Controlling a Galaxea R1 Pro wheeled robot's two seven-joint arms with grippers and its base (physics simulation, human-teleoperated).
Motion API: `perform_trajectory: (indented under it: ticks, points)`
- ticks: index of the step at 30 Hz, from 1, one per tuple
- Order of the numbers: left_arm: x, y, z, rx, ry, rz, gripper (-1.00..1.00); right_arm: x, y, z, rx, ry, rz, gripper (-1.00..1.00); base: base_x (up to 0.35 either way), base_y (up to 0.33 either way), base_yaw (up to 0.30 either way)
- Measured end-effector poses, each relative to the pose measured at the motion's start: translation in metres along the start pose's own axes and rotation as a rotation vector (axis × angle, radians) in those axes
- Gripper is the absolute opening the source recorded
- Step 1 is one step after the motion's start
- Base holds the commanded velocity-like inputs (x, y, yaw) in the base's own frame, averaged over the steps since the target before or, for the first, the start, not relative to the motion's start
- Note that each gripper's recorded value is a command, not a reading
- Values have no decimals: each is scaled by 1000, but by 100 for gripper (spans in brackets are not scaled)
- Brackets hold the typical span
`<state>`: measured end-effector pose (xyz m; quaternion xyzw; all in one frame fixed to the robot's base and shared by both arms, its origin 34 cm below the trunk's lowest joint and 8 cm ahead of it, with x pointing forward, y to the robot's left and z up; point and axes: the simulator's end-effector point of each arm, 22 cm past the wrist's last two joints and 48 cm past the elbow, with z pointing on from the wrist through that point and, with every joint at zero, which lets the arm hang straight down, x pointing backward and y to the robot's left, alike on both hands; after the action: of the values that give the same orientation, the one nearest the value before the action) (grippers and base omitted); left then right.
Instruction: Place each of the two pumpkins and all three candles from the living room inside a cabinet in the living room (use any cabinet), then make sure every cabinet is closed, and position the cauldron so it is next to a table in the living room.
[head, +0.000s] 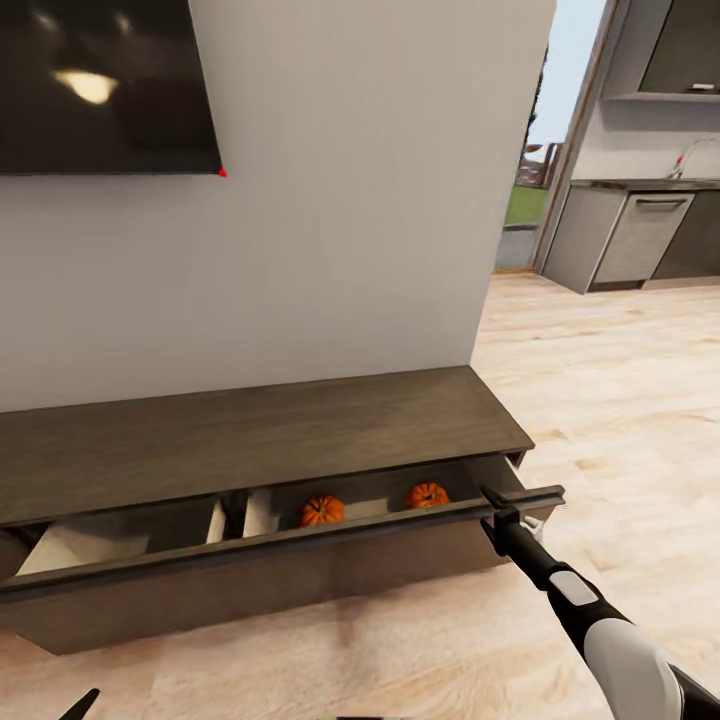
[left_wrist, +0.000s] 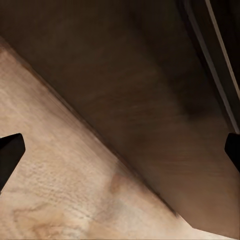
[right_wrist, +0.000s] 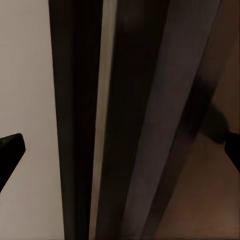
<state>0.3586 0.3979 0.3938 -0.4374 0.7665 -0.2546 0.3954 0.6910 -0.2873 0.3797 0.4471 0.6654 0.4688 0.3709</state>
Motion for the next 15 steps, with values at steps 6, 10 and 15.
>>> perform_trajectory:
  ticks: [6,10,15]
  points:
    - [0,0,0,1,1,1,100,0,0,0,0,-1,-1,100,282,224,0]
    - [0,0,0,1,1,2,100,0,0,0,-1,-1,-1,100,280,230,0]
    - [1,-1,1,1,2,3,100,-2,10,0,-36,-4,-7,100,208,162,0]
